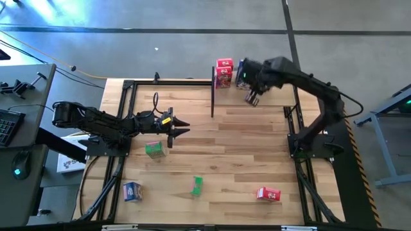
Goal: Stack cereal on shelf
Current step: Put the bottom green cereal box on the shelf and aligned with the other green cereal box
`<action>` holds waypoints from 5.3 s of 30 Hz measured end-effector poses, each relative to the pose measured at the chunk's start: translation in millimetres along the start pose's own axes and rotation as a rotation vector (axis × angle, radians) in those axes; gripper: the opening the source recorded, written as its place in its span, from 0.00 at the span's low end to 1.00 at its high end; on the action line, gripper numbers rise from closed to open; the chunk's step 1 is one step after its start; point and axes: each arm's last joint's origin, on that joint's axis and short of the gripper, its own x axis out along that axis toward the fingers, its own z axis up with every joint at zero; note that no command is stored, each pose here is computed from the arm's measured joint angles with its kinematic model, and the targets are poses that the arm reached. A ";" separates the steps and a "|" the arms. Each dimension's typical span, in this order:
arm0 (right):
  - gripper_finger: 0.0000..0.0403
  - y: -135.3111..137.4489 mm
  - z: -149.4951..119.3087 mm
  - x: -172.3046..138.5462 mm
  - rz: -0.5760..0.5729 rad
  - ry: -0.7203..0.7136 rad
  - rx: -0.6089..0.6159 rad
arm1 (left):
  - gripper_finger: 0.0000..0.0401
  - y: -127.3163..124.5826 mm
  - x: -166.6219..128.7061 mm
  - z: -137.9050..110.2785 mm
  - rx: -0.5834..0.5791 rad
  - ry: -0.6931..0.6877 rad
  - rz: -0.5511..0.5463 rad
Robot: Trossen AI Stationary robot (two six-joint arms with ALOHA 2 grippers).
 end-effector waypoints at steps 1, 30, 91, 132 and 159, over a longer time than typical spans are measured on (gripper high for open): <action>0.00 9.1 -2.7 -4.7 0.017 -0.011 0.020 | 0.25 0.0 0.0 0.0 0.004 -0.001 0.000; 0.18 335.0 -25.2 -19.0 0.764 0.075 0.779 | 0.00 14.2 0.4 5.6 0.015 -0.025 0.079; 0.79 407.5 -3.2 -0.6 0.574 0.213 1.077 | 0.00 4.9 1.3 4.1 0.072 -0.010 -0.033; 0.45 324.3 18.4 -9.6 0.404 0.166 0.575 | 0.00 21.0 -5.3 3.4 -0.003 0.011 -0.008; 0.45 63.3 17.6 -54.1 0.335 -0.156 -0.159 | 0.00 25.1 -31.5 6.1 -0.077 -0.029 -0.058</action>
